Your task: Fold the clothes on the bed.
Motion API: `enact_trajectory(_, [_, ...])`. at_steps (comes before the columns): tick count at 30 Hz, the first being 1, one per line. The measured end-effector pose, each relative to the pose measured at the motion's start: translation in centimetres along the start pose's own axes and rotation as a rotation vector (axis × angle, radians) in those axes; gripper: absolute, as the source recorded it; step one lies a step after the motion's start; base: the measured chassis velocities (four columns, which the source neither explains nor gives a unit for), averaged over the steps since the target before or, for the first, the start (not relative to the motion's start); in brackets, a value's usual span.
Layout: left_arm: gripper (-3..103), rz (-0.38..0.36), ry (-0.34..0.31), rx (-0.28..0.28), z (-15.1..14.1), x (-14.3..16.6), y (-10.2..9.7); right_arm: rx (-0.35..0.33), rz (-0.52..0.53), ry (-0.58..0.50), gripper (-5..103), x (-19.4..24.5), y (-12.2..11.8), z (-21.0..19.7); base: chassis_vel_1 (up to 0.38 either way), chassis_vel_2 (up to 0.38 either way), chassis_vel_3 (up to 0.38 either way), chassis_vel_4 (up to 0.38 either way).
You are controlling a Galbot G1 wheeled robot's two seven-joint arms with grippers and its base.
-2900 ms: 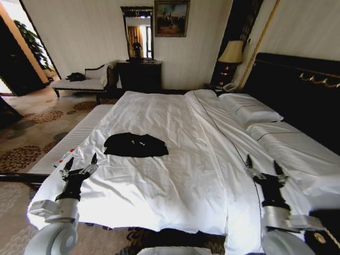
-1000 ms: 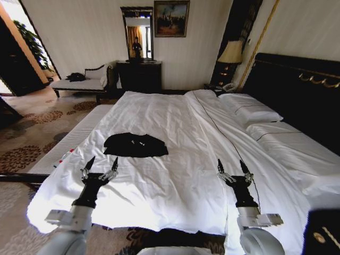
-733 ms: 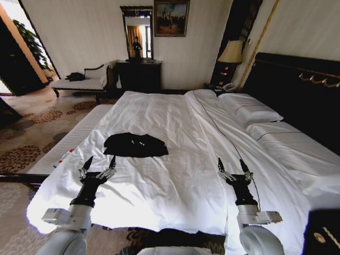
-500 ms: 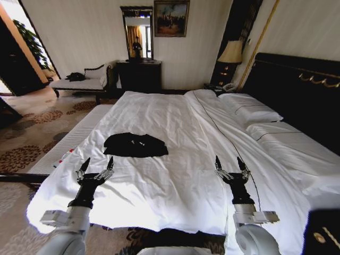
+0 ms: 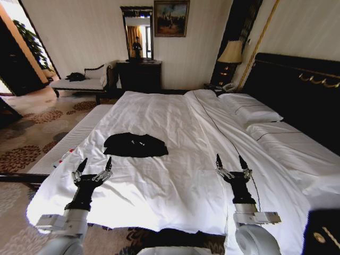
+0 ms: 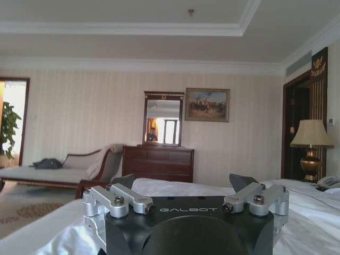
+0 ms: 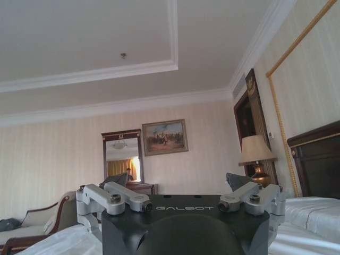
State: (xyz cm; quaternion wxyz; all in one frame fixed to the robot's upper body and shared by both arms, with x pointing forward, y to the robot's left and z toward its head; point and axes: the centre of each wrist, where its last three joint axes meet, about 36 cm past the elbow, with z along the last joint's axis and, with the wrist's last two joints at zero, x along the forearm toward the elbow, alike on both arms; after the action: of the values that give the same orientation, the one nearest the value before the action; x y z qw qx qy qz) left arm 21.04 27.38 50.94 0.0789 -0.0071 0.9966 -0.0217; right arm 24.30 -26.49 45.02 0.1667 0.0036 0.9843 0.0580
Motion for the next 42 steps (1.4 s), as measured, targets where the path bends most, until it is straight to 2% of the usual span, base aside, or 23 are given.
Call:
enact_trajectory(7, [100, -0.011, -0.006, -0.017, 0.57, 0.25, -0.07, 0.018, -0.002, 0.002, 100, 0.22, 0.32, 0.12, 0.000, 0.000, 0.000, 0.000])
enact_trajectory(42, [100, -0.017, -0.014, -0.037, -0.06, 0.19, 0.56, 0.011, -0.011, -0.008, 100, 0.04, 0.45, 0.28, -0.007, 0.053, 0.007, -0.053])
